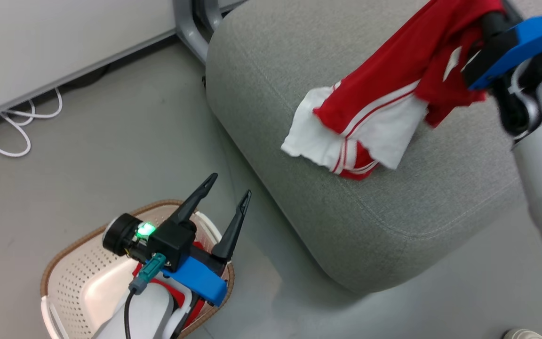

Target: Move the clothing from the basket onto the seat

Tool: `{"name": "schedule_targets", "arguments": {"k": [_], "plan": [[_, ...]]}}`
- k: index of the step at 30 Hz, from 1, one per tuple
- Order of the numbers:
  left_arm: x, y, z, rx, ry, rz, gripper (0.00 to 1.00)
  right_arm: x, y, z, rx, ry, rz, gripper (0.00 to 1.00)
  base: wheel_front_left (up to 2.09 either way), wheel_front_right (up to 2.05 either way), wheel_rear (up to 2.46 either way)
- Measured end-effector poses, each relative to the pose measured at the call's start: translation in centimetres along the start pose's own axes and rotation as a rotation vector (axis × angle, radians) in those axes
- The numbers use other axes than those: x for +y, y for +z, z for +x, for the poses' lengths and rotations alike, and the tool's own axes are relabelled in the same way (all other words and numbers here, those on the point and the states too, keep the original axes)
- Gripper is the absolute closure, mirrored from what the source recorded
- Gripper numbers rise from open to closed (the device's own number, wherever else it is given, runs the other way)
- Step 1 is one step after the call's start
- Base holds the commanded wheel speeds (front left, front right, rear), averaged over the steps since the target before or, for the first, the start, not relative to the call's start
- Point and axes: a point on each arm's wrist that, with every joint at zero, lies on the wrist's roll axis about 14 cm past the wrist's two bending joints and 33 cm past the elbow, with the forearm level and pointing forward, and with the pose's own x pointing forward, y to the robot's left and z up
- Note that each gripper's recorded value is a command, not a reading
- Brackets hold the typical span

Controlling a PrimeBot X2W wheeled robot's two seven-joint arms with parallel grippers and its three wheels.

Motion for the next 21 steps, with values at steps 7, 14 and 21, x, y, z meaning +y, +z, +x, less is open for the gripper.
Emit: {"name": "schedule_targets", "arguments": {"k": [7,14,21], "plan": [[3.4,-1.3,0.3,-0.013,0.012,0.003,0.0,-3.3,2.1,4.3,-0.07,-0.091,-0.04,1.0,0.0,0.0,0.0],[7.0,-3.7,0.4,-0.008,0.026,0.003,0.0,-5.6,0.3,7.7,-0.08,-0.166,-0.077,1.0,0.0,0.0,0.0],[9.3,-6.3,-0.2,0.016,0.058,-0.026,0.0,-6.2,-9.2,8.2,0.06,-0.236,0.0,1.0,0.0,0.0,0.0]]}}
